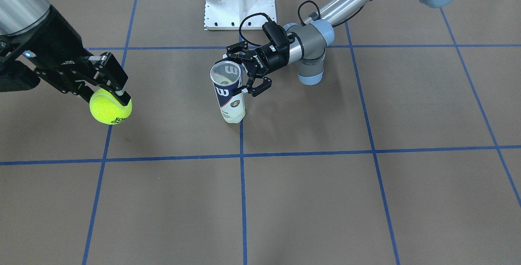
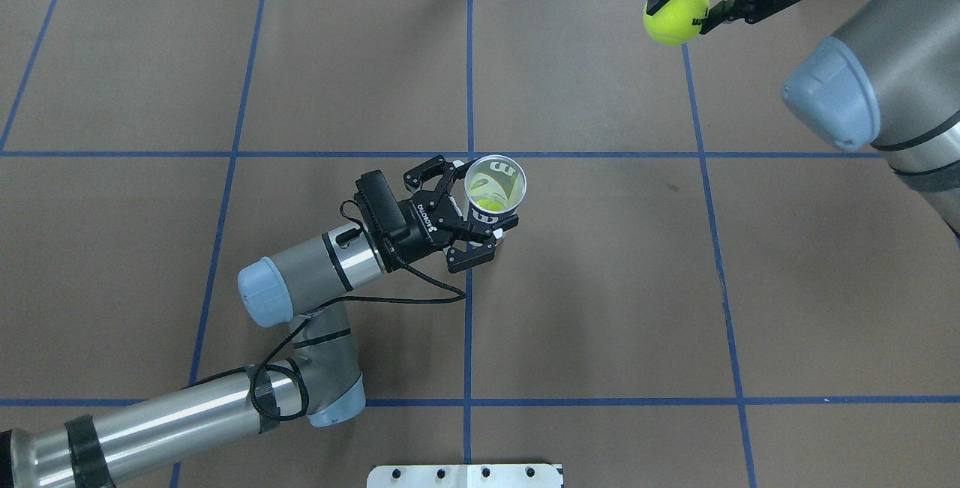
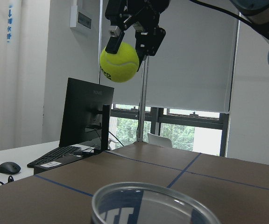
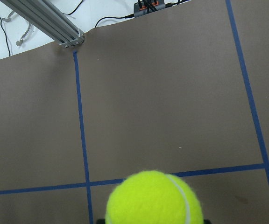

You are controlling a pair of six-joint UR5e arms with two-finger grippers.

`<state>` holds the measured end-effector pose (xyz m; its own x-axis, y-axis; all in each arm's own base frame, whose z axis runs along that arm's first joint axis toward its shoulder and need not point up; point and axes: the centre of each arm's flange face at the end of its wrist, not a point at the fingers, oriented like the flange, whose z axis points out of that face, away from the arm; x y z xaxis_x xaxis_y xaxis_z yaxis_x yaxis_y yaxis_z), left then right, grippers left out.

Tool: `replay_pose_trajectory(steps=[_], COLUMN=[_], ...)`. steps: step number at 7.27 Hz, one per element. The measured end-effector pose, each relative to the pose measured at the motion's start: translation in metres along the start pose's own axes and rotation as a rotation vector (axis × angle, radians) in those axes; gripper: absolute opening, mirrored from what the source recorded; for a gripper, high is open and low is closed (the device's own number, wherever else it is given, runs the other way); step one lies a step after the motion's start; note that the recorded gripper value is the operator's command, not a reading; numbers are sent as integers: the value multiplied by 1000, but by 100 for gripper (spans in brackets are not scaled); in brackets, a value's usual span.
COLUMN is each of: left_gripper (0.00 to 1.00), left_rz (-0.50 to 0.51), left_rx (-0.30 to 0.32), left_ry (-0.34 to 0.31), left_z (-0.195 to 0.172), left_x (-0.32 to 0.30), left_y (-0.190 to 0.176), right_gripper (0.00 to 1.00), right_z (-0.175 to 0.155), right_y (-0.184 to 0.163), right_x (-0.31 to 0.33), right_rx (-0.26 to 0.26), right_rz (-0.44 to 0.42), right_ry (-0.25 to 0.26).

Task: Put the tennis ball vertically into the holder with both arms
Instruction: 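Lift the Wilson ball toward the can while left gripper tilts can, then carry the yellow ball over the can's opening with the right gripper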

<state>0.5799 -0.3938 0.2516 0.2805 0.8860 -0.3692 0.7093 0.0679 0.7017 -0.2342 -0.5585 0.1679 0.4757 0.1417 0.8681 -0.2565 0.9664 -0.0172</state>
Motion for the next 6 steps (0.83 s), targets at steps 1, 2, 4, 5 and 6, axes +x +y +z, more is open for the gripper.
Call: replay_pose_trajectory(steps=[1,2,4,5,6], left_gripper=[99,99,99,99,99], left_rz=[4,7,10,15,20], left_rx=[-6,-12,-16,-16,-17], left_ry=[-4,-8,-10,-10,-10], left_z=[-3,-7,-9,-9,-9], left_x=[-4,-7,-8,-8,-8], left_y=[2,4,6,6,6], right_gripper=[0,0,0,0,0], right_z=[5,12,18,17,19], right_y=[8,19,54,69,81], right_x=[-11,-27,-68,-81,-91], right_rx=[-9,-21,-44,-53,-59], right_rz=[12,28,52,60,66], right_ry=[-1,8,28,23,19])
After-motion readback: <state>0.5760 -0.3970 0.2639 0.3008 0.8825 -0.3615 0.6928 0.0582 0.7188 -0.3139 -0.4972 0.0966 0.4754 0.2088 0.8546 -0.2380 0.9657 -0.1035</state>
